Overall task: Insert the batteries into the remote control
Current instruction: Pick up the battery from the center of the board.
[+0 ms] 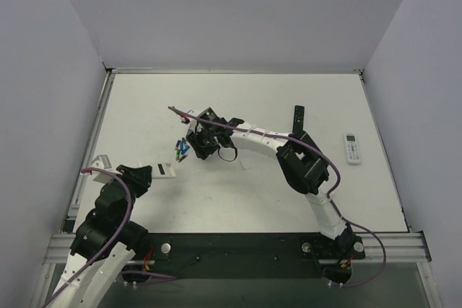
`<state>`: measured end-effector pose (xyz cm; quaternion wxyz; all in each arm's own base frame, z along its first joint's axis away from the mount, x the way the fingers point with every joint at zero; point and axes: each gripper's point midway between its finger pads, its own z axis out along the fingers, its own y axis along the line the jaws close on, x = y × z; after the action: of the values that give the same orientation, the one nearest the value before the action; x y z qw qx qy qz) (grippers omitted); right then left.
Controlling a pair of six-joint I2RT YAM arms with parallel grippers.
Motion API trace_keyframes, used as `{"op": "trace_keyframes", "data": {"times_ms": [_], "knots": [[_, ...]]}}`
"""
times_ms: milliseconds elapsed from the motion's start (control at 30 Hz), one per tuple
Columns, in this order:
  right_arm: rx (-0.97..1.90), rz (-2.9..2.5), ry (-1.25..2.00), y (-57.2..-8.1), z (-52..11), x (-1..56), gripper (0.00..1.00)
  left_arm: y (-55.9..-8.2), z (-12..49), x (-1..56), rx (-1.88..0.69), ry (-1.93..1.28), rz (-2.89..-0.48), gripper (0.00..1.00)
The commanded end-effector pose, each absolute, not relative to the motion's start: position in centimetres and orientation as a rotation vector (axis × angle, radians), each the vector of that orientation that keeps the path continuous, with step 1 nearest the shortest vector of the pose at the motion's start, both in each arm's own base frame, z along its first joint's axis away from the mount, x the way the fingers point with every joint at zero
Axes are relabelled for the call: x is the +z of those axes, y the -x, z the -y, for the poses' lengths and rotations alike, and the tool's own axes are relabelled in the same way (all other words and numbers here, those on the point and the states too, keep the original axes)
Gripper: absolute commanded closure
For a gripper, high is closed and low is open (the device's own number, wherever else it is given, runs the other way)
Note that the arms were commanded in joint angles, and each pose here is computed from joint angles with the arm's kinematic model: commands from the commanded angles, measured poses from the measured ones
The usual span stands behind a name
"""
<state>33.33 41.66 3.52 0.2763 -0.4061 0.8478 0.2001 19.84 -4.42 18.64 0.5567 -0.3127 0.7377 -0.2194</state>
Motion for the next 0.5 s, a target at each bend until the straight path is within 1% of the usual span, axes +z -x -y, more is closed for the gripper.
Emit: {"op": "trace_keyframes", "data": {"times_ms": [0, 200, 333, 367, 467], "knots": [[0.44, -2.232, 1.138, -34.7, -42.3, 4.0, 0.57, -18.6, 3.8, 20.0, -0.526, 0.727, -1.723, 1.0], [0.396, -2.249, 1.165, -35.0, -42.9, 2.3, 0.58, -18.1, 4.1, 20.1, -0.56, 0.694, -1.726, 1.0], [0.372, -2.253, 1.193, -34.9, -43.1, 1.6, 0.61, -17.8, 4.4, 20.3, -0.581, 0.67, -1.726, 1.0], [0.37, -2.255, 1.2, -34.7, -43.2, 1.4, 0.62, -17.8, 4.6, 20.4, -0.591, 0.663, -1.727, 1.0], [0.361, -2.26, 1.218, -34.5, -43.2, 0.9, 0.72, -17.7, 4.8, 20.3, -0.607, 0.652, -1.728, 1.0]]}}
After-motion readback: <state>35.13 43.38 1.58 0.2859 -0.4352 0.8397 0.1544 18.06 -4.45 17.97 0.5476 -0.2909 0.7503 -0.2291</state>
